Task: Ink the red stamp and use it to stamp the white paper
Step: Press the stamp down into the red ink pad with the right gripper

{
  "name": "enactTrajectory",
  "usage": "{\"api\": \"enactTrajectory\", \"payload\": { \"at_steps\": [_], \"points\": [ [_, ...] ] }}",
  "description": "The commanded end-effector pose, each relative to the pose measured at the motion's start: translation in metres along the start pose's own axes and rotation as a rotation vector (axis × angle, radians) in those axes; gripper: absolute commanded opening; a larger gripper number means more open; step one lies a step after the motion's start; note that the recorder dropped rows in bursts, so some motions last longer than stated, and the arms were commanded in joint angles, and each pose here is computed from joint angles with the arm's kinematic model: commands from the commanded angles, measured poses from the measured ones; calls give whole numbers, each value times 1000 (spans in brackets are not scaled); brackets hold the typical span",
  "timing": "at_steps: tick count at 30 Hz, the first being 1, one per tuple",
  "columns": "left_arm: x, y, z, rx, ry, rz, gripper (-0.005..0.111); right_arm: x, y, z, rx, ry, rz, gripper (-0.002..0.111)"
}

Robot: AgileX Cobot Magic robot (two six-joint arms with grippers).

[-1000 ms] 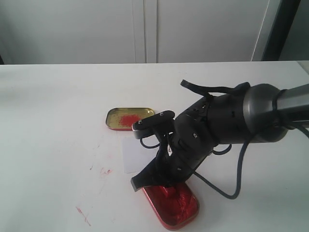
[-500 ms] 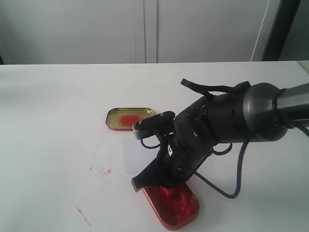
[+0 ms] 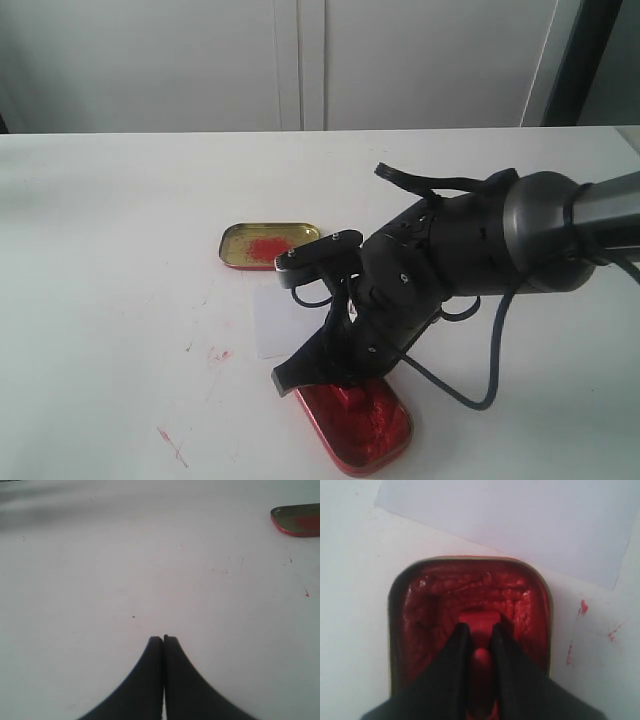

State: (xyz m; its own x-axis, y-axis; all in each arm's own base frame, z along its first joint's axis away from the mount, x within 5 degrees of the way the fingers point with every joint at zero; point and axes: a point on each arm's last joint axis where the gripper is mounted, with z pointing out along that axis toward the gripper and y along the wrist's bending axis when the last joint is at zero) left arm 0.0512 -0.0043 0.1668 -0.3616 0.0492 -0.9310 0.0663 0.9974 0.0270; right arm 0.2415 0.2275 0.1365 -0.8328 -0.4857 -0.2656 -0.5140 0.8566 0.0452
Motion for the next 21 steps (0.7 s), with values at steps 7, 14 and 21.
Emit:
{"api": "enactTrajectory", "payload": {
  "at_steps": [7,14,21],
  "points": [
    [1,0,0,-1,2,2,0,23,-6,16,51,197,-12,0],
    [1,0,0,-1,2,2,0,3,-2,-20,26,81,-10,0],
    [1,0,0,-1,2,2,0,-9,1,-39,10,12,-6,0]
  ]
}}
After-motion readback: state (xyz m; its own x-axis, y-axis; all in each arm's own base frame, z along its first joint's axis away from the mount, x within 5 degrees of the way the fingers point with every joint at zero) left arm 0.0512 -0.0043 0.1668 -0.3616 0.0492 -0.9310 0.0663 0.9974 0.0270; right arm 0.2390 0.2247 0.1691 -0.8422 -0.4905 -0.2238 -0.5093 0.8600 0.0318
